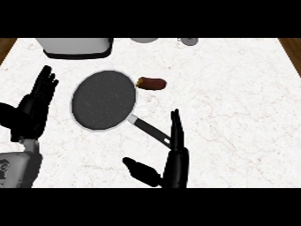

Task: Pick the sweet potato from the plate and place it in the pan

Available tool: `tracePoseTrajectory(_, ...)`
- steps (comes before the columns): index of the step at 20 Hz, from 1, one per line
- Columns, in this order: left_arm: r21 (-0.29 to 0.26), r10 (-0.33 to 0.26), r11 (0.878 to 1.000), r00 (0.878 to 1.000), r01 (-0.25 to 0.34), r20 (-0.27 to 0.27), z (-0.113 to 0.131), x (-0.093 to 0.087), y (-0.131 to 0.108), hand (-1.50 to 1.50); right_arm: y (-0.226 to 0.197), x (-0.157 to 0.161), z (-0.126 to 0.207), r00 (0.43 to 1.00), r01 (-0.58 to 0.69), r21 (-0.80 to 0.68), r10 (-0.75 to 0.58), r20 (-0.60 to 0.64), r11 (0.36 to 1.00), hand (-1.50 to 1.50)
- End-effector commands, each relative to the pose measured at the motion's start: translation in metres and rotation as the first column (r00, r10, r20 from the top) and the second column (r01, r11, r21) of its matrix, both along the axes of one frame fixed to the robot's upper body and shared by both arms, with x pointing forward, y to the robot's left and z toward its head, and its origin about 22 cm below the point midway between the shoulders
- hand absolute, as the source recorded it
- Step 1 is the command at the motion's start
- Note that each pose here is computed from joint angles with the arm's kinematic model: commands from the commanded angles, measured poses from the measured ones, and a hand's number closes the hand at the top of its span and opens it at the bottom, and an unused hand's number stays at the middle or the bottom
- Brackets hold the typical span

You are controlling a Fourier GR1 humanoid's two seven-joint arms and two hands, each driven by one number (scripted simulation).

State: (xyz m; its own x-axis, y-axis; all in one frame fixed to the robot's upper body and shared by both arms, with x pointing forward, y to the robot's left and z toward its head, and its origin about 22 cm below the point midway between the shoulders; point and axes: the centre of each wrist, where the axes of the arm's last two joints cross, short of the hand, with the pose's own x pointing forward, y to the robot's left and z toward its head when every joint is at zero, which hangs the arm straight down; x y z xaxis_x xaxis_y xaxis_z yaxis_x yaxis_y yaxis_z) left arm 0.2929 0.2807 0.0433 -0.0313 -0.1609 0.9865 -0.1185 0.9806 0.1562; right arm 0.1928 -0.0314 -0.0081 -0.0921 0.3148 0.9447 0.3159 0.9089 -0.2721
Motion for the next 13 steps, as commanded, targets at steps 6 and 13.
tracePoseTrajectory(6, 0.008, 0.01, 1.0, 1.0, -0.01, 0.005, 0.004, -0.004, -0.014, 0.0, 0.0, -0.113, 0.025, 0.998, 0.027, 0.055, -0.03, 0.052, 0.998, -1.5)
tracePoseTrajectory(13, -0.015, -0.012, 1.0, 1.0, 0.012, 0.0, -0.003, -0.002, -0.024, 0.0, 0.006, -0.152, 0.034, 1.0, 0.017, -0.022, -0.017, -0.004, 1.0, -1.5)
